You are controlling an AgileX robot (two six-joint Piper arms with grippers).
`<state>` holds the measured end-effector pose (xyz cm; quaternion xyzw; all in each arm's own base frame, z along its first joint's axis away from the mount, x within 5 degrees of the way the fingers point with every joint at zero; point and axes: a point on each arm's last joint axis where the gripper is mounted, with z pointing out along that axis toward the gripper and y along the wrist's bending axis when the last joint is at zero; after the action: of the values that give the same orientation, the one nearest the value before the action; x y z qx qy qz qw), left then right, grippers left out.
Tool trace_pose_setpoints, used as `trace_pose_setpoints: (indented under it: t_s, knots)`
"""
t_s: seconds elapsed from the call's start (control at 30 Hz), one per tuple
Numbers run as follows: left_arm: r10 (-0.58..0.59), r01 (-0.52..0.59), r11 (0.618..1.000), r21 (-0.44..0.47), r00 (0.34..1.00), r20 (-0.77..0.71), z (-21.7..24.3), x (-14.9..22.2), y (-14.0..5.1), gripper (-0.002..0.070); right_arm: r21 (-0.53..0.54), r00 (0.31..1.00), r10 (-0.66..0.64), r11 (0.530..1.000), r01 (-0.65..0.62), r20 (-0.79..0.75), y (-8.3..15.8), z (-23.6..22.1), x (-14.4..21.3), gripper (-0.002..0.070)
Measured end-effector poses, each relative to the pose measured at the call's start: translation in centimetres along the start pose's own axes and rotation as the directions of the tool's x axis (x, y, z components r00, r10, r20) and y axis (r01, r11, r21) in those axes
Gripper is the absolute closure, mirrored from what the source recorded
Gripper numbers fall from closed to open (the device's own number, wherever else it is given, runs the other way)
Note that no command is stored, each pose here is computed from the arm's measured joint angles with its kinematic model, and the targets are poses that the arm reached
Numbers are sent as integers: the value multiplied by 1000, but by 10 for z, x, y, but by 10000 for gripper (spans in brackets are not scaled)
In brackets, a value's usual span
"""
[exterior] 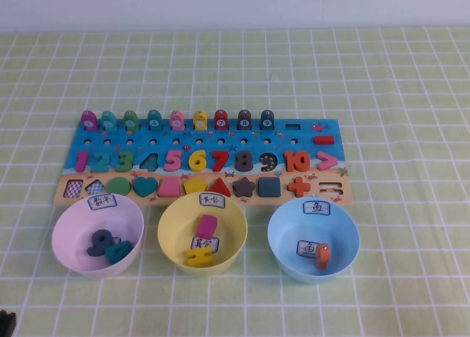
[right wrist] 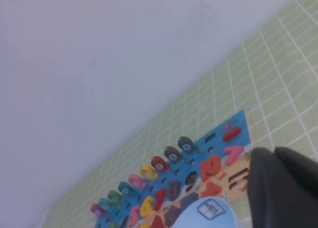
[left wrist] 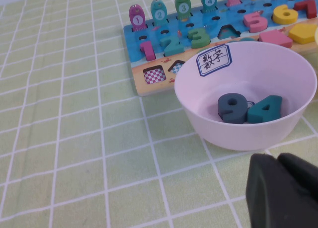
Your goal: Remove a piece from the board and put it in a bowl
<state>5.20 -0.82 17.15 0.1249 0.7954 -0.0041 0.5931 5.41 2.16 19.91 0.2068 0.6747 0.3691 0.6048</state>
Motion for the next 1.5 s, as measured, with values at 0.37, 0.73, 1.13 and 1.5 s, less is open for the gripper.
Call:
trace_pose_setpoints:
  t_s: [0.37,0.73,1.13,1.5]
  knots:
    - [0,0,1000,0,1000,0,0,0,0,680,-34,979,-202,979,202,9,10,-1,-6,694]
    - [0,0,1000,0,1000,0,0,0,0,680,-164,580,-705,682,713,-409,87,63,-78,694]
    - [0,0,1000,0,1000,0,0,0,0,680,-384,273,-680,649,656,-681,99,169,-110,694]
    - [0,0,1000,0,1000,0,0,0,0,680,-298,-18,-443,571,765,-896,83,254,-116,694]
